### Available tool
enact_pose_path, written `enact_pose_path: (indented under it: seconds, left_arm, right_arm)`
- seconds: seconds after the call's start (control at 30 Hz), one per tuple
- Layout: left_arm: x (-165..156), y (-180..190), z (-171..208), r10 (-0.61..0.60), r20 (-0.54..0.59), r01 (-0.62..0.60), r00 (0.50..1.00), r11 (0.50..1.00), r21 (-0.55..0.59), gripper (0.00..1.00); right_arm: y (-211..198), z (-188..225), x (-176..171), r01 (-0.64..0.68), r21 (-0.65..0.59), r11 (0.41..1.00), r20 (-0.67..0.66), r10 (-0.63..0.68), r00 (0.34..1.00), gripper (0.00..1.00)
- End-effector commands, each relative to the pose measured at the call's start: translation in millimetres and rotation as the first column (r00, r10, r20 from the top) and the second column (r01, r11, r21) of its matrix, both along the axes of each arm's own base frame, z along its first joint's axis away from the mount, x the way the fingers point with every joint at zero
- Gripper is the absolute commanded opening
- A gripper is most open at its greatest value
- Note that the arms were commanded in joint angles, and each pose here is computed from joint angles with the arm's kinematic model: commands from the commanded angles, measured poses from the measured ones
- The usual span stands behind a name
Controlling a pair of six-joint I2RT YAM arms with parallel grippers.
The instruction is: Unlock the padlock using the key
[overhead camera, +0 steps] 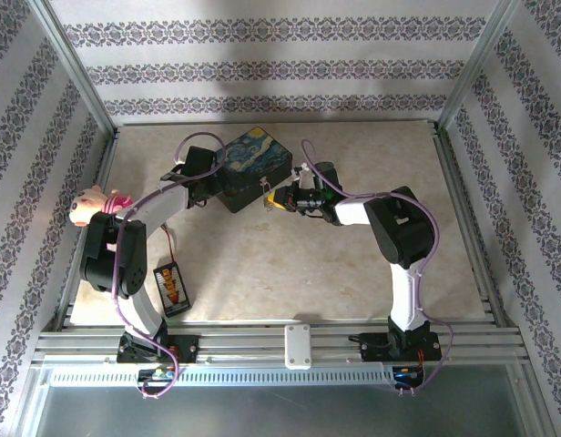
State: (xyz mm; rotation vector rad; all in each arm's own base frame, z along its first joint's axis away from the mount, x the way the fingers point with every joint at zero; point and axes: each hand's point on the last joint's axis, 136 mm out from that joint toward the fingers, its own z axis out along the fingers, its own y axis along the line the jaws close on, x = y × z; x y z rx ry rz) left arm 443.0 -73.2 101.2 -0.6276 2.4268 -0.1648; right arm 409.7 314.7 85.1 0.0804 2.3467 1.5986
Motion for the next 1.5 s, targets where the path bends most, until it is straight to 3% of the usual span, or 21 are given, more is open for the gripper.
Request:
enact_pose_path:
  seconds: [0.0,0.17,0.33,0.57,0.73,1.2,1.47]
  left_arm:
    - [3.1,2.7,-5.5,-0.012,-0.016,0.012,1.0,1.0,0.011,0.99]
    - [5.4,-0.7,-14.5,-0.021,-0.044,0.021,0.999,1.0,0.0,0.99]
    - [3.7,-0.2,-25.7,-0.011,-0.074,0.011,0.997,1.0,0.003,0.99]
    - [-0.6,1.6,-33.3,0.003,-0.094,-0.003,0.996,1.0,0.004,0.99]
    - [-5.7,-1.9,-35.3,0.002,-0.098,-0.004,0.995,1.0,-0.021,0.99]
    - [-26.2,-22.0,-31.8,-0.015,-0.101,0.005,0.995,0.995,-0.098,0.99]
    - [-27.6,-20.1,-35.7,-0.014,-0.116,0.003,0.993,0.996,-0.086,0.99]
  right_arm:
    - [2.6,19.7,2.2,-0.032,0.042,0.999,0.098,0.028,0.995,0.0]
    - [-4.9,-2.0,-5.7,-0.031,-0.01,0.999,0.066,0.032,0.997,0.0]
    - [-4.9,-1.0,-6.7,-0.025,0.064,0.998,0.047,0.022,0.999,0.0]
    - [-0.1,30.5,2.3,-0.021,0.226,0.974,0.081,0.003,0.997,0.0]
    - [-5.6,42.3,12.2,0.037,0.326,0.945,0.083,-0.068,0.994,0.0]
    - [-31.5,40.6,48.2,0.256,0.375,0.891,0.084,-0.307,0.948,0.0]
    - [-32.6,50.0,61.9,0.273,0.398,0.876,0.094,-0.335,0.937,0.0]
